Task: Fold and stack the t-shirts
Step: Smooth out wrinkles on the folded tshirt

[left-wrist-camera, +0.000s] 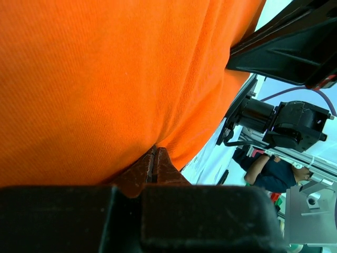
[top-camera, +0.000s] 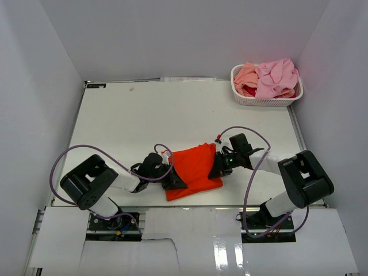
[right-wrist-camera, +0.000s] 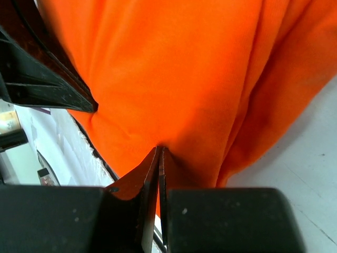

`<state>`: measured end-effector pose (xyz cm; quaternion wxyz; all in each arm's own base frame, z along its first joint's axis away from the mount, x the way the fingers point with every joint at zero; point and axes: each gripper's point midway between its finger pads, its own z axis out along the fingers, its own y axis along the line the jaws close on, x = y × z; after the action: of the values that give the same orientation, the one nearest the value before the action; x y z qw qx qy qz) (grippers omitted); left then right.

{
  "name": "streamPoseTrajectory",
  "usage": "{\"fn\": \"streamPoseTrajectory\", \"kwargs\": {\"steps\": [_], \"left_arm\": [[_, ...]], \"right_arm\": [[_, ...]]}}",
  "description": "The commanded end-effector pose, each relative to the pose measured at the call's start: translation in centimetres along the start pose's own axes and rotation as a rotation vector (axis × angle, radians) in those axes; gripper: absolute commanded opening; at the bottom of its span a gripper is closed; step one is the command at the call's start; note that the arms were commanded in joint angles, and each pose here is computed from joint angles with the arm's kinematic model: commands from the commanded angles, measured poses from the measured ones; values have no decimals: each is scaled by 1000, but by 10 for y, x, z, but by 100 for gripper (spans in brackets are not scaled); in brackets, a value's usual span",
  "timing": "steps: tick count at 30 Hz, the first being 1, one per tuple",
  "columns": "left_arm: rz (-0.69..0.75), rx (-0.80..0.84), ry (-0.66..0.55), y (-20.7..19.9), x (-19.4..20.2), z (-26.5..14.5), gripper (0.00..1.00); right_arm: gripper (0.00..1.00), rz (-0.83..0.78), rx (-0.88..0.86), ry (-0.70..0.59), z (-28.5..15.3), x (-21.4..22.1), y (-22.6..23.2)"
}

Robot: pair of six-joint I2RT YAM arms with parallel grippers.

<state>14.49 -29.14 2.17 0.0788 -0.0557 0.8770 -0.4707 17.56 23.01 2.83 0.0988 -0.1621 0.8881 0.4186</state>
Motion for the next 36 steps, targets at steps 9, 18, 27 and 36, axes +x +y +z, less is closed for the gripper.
{"fn": "streamPoseTrajectory", "kwargs": {"steps": [9, 18, 27, 36], "left_arm": [[-35, -70, -16, 28, -16, -9, 0], [-18, -61, -8, 22, -20, -8, 0], [143, -108, -165, -54, -88, -43, 0], [135, -17, -138, -67, -113, -40, 0]], "right_arm": [[8, 70, 71, 18, -1, 44, -12], [8, 58, 72, 9, -1, 41, -9], [8, 51, 73, 17, 2, 37, -7], [8, 42, 70, 16, 3, 36, -5]]}}
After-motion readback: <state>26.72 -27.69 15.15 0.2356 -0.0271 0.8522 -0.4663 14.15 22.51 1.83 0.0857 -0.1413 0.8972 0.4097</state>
